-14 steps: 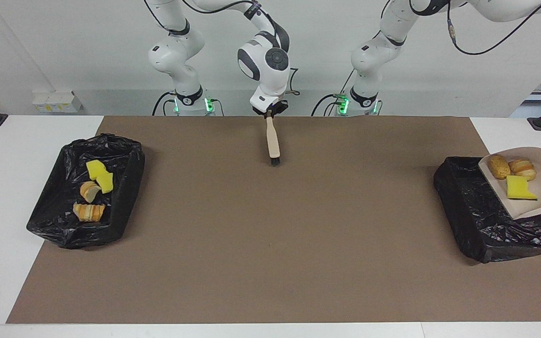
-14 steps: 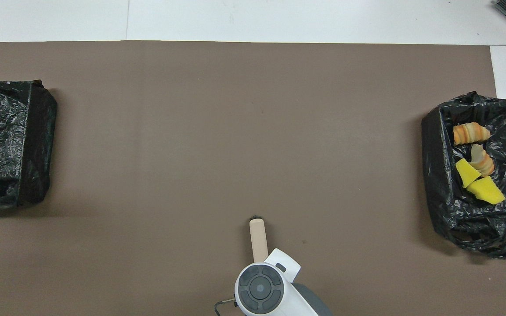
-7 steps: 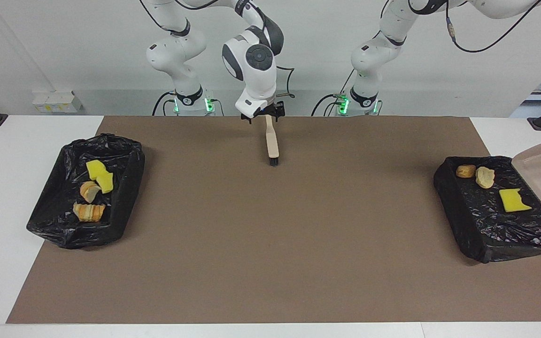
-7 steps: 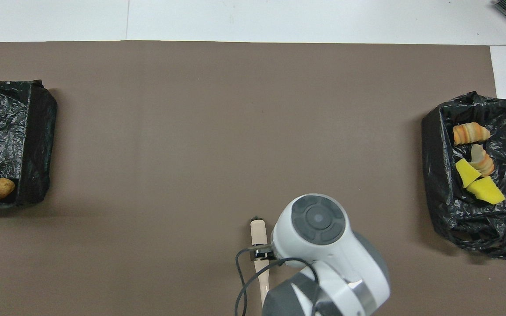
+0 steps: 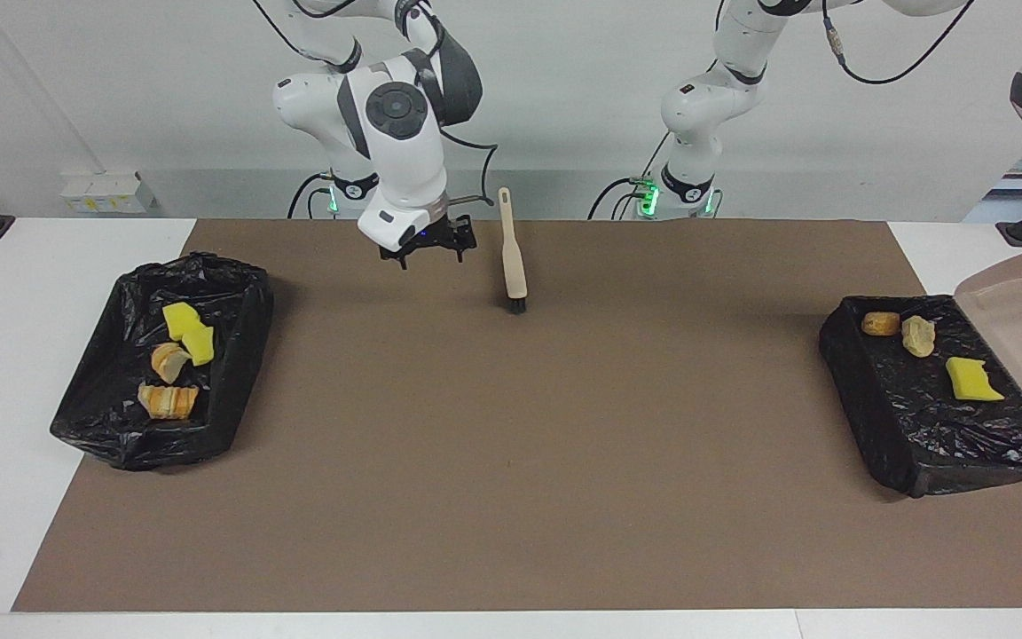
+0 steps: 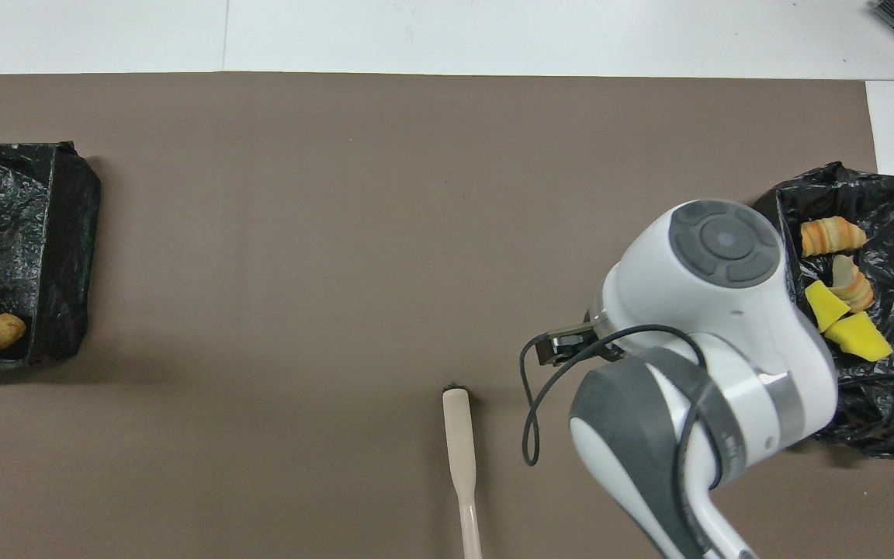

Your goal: Sweep and dump trash in bin

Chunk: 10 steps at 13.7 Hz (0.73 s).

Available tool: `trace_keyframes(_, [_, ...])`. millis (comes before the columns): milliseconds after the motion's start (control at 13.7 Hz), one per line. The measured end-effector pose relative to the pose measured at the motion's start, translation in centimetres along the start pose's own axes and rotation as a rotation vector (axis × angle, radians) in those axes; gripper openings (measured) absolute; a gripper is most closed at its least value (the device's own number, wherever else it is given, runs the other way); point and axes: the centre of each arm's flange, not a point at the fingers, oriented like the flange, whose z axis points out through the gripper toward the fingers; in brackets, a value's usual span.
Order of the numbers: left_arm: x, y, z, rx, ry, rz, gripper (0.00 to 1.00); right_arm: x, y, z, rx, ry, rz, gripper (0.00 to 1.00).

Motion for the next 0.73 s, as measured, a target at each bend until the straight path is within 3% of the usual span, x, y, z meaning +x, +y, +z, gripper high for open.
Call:
trace_keyframes(437, [12.9, -0.6, -7.5, -0.051, 0.253, 0.074, 0.32, 0.9, 18.1, -0.9, 0.038, 0.017, 0.065, 1.00])
trace_keyframes(583, [18.8, 0.8, -9.8, -0.073, 0.296, 0.070, 0.32, 0.6, 21.2, -1.5, 0.046, 0.032, 0.116, 1.00])
trace_keyframes(728, [25.1, 2.8, -13.0, -0.107, 0.352, -0.026, 0.32, 0.5, 23.3, -2.9, 0.039, 0.067, 0.150, 1.00])
